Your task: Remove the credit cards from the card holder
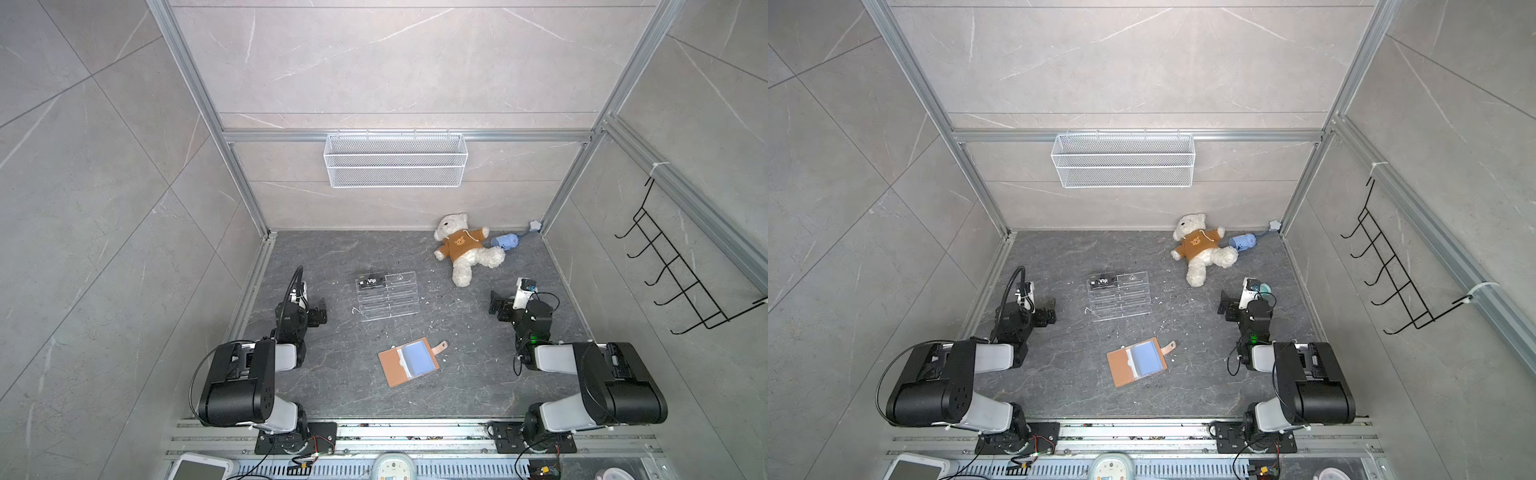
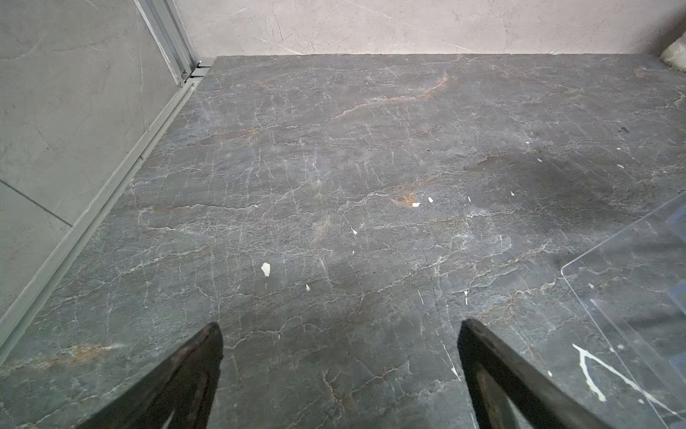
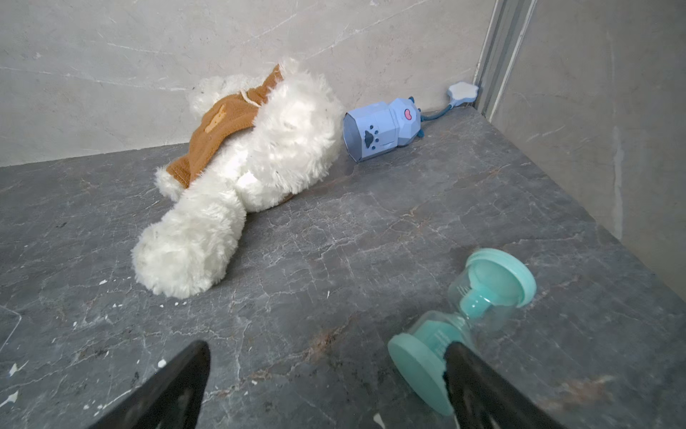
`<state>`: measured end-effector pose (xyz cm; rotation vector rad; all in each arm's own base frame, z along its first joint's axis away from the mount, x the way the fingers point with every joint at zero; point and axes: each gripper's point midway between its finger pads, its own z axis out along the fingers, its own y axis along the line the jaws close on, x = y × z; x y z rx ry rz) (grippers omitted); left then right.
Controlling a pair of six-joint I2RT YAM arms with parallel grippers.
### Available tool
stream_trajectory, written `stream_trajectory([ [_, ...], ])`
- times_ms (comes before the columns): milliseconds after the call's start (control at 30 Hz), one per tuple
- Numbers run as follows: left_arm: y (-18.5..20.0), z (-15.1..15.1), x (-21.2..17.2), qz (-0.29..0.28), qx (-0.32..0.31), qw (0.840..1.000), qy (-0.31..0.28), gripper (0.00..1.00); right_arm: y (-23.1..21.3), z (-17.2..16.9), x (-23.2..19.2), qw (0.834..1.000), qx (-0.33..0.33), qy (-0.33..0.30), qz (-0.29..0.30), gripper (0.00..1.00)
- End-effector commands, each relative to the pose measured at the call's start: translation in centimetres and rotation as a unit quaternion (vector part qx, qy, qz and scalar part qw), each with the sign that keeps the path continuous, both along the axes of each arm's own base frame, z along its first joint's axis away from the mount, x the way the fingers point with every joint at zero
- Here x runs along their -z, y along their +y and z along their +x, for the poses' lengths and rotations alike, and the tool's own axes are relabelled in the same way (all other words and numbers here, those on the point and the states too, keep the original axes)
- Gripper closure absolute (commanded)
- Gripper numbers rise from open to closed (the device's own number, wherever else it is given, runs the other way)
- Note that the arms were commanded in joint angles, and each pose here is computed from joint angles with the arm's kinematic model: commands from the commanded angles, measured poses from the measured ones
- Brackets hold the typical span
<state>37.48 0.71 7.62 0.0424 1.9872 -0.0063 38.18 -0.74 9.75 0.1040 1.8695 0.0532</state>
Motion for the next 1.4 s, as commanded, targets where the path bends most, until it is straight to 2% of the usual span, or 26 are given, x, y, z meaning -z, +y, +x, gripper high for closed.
stream_trajectory([
  [0, 0.0, 0.7, -1.1, -0.011, 0.000, 1.000, -0.022, 0.00, -0.3, 0.0, -0.3, 1.000, 0.007, -0.013, 0.003, 0.00],
  [333, -0.1, 0.6, -1.2, -0.011, 0.002, 1.000, -0.025, 0.00, -0.3, 0.1, -0.3, 1.000, 0.008, -0.011, 0.001, 0.00],
  [800, 1.4, 1.2, -0.9, -0.019, -0.036, 0.999, -0.008, 0.00, -0.1, 0.3, -0.3, 1.000, 0.015, -0.006, -0.009, 0.00],
  [1367, 1.4, 1.2, -1.0, -0.018, -0.036, 0.999, -0.009, 0.00, 0.2, 0.5, -0.1, 1.000, 0.005, 0.001, -0.011, 0.00],
])
